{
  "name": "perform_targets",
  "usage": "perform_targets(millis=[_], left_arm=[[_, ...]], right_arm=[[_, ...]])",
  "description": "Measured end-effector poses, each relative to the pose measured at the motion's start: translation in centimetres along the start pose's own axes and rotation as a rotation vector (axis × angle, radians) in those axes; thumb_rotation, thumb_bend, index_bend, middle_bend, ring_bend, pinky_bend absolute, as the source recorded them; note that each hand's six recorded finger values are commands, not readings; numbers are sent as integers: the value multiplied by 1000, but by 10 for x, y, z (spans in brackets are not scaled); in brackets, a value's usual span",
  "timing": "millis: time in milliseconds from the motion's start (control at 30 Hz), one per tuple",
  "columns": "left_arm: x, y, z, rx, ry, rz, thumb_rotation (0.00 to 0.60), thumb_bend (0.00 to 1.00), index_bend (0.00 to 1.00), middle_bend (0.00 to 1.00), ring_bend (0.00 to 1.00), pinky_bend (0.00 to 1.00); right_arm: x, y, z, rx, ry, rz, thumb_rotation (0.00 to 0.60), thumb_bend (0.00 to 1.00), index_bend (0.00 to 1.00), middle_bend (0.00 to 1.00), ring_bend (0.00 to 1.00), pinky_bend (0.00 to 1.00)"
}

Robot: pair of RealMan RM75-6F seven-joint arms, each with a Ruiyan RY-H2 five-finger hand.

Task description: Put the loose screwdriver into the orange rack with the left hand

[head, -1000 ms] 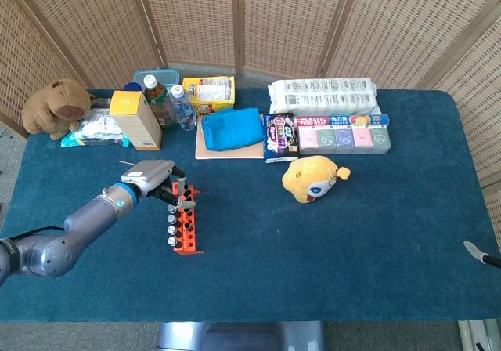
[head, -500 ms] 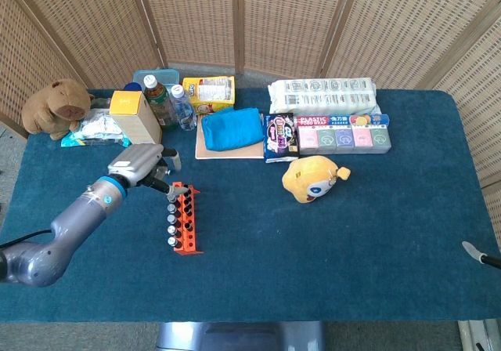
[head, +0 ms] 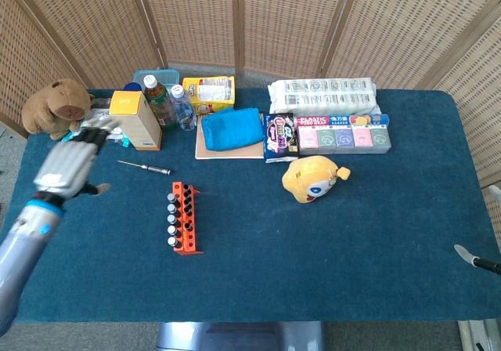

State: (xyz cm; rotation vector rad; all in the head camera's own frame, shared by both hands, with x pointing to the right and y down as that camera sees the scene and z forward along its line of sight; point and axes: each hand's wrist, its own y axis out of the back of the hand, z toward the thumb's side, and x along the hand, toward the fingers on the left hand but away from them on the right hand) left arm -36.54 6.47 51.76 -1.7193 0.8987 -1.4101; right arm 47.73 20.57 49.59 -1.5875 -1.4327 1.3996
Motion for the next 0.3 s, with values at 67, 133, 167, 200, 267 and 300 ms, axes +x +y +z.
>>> perform_targets(millis=[67,133,167,200,267,300], left_arm=[[-19,-2,-19,21,34,39,600,107,0,0,0,233],[-42,-8,-41,39,78,70,600,107,0,0,0,210],[-53,-11,-51,47,101,81,600,107,0,0,0,202],[-66,-16,-64,61,134,97,600,105,0,0,0,193],[-84,-24,-79,83,175,121,600,101,0,0,0,178],[-94,-31,-87,91,198,130,600,99,0,0,0,169]], right_arm=[[0,0,1,-2,5,1,600,0,84,0,0,0],[1,1,2,-5,14,-4,600,0,84,0,0,0],[1,1,3,-6,18,-6,600,0,84,0,0,0],[2,1,3,-8,22,-8,600,0,84,0,0,0],[3,2,3,-10,26,-11,600,0,84,0,0,0],[3,3,3,-11,28,-13,600,0,84,0,0,0]])
